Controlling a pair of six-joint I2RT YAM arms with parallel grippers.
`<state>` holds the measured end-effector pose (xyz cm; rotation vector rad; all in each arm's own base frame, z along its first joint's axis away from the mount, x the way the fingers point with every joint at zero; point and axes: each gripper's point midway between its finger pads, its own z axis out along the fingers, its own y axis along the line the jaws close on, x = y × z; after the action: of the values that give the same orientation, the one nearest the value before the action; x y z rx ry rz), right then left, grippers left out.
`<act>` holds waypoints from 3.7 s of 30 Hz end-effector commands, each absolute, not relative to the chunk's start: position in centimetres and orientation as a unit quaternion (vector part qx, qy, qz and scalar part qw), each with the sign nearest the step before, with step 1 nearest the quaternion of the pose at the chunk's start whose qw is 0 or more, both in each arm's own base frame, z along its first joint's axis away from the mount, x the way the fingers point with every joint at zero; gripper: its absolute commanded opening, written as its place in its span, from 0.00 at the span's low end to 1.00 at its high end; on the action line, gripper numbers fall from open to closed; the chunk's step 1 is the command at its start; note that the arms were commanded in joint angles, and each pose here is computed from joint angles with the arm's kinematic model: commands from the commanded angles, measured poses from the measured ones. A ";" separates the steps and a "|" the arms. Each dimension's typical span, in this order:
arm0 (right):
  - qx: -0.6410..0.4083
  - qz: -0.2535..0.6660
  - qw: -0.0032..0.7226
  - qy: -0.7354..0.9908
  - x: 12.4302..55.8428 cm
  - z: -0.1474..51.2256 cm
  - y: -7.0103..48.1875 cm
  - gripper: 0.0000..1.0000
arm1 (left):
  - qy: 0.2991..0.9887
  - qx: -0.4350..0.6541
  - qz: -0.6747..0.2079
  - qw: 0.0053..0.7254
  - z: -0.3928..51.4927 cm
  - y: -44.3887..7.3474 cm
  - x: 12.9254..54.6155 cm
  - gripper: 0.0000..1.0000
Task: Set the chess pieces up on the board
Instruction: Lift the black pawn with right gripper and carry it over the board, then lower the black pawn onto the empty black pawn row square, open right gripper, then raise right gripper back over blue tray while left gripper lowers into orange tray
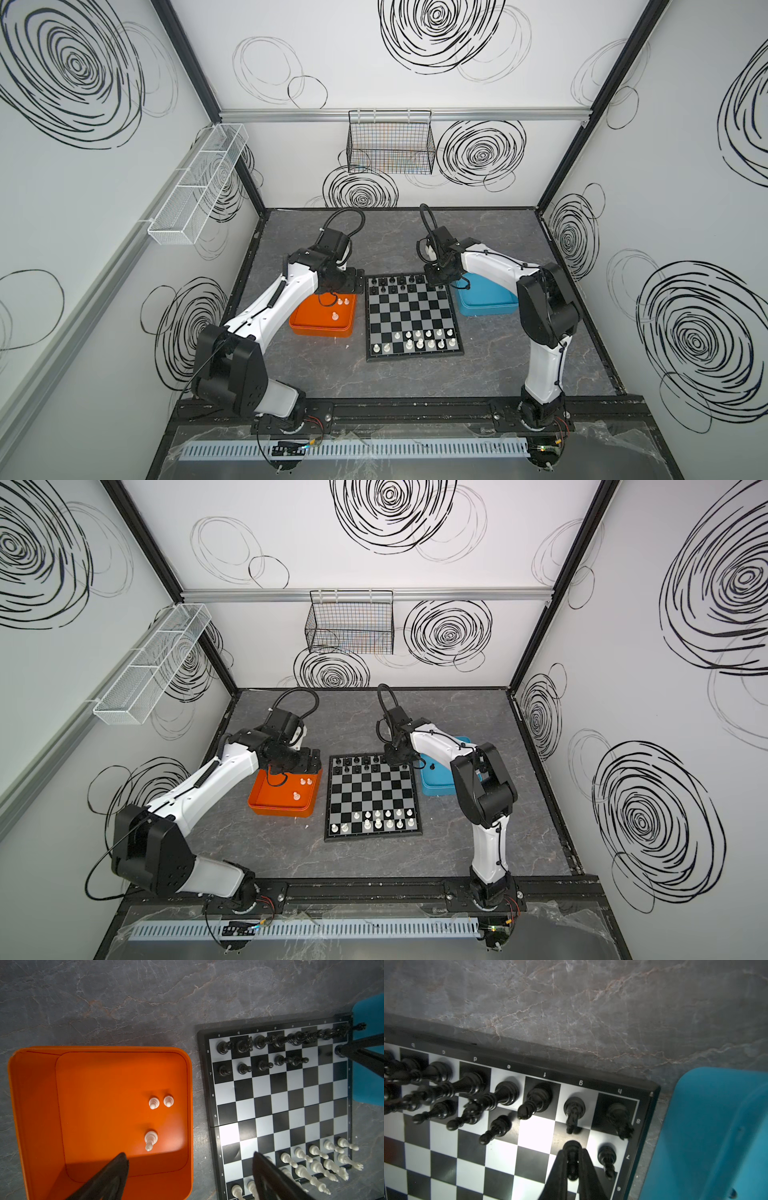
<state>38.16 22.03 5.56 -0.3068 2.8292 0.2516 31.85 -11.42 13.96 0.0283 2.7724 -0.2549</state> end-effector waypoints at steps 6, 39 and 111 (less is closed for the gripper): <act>-0.107 0.088 0.136 0.981 38.1 4.9 22.5 0.13 | 0.979 0.003 -0.095 0.181 13.8 -11.1 31.9 0.96; -0.106 0.073 0.126 0.984 37.8 4.4 22.2 0.17 | 0.979 0.003 -0.100 0.180 13.6 -11.2 32.0 0.96; -0.076 0.089 0.230 0.966 40.6 15.0 20.5 0.75 | 0.981 -0.042 -0.071 0.177 13.4 -7.6 31.7 0.96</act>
<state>40.10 22.19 12.83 -0.2562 2.6886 0.2687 32.45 -9.28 13.41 -0.0732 2.7695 -0.2418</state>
